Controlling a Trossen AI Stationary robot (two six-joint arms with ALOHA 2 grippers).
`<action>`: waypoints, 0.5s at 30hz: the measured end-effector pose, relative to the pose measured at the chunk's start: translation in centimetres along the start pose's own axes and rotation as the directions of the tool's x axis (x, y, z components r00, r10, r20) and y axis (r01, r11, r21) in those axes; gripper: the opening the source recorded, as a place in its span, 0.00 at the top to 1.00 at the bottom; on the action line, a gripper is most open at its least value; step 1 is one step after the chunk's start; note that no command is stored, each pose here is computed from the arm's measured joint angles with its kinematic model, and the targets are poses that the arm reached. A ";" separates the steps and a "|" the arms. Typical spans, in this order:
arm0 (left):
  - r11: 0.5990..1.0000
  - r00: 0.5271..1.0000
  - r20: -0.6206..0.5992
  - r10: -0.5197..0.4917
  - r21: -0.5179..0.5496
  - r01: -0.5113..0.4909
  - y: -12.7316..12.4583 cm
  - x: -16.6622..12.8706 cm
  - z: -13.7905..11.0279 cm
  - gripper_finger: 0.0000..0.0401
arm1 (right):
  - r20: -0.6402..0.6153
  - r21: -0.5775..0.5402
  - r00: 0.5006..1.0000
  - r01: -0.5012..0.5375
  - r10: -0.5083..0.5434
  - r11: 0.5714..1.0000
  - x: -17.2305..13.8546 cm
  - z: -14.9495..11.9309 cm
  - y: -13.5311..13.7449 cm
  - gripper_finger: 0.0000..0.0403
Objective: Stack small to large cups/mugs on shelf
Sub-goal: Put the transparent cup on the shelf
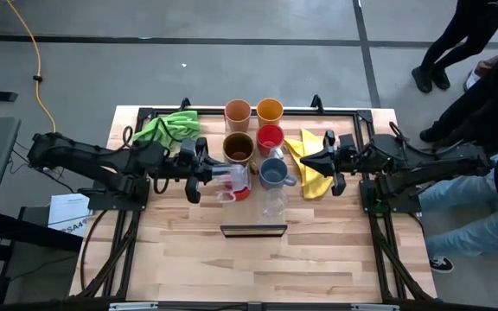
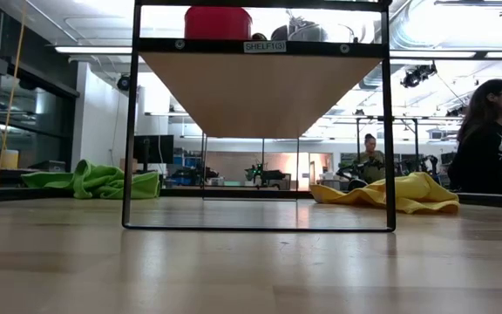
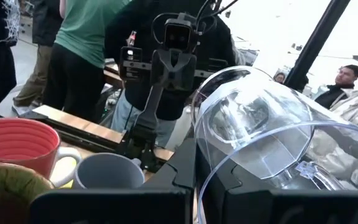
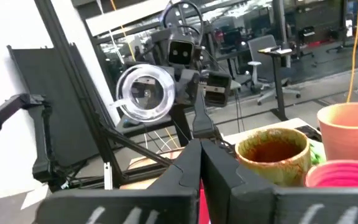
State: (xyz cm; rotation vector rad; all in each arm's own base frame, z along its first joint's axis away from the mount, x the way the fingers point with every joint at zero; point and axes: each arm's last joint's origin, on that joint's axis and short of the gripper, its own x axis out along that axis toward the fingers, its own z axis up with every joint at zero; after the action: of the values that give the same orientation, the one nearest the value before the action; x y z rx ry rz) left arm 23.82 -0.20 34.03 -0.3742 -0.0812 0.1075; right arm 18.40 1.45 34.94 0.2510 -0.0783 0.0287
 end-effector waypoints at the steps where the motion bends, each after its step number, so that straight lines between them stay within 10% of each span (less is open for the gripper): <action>1: 1.000 1.000 0.000 0.000 0.004 0.000 0.0 0.0 0.0 1.00 | 0.003 -0.005 1.000 -0.005 0.005 1.000 0.0 0.0 0.0 1.00; 15: 1.000 1.000 -0.014 0.002 0.023 -0.001 0.0 -0.4 0.2 1.00 | 0.004 -0.017 1.000 -0.007 0.007 1.000 0.0 0.1 0.0 1.00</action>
State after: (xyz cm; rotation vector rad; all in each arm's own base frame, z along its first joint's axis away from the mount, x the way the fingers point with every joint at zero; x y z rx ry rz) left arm 23.36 -0.20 34.17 -0.3516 -0.0653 0.1072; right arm 18.39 1.47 35.00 0.2334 -0.0837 0.0346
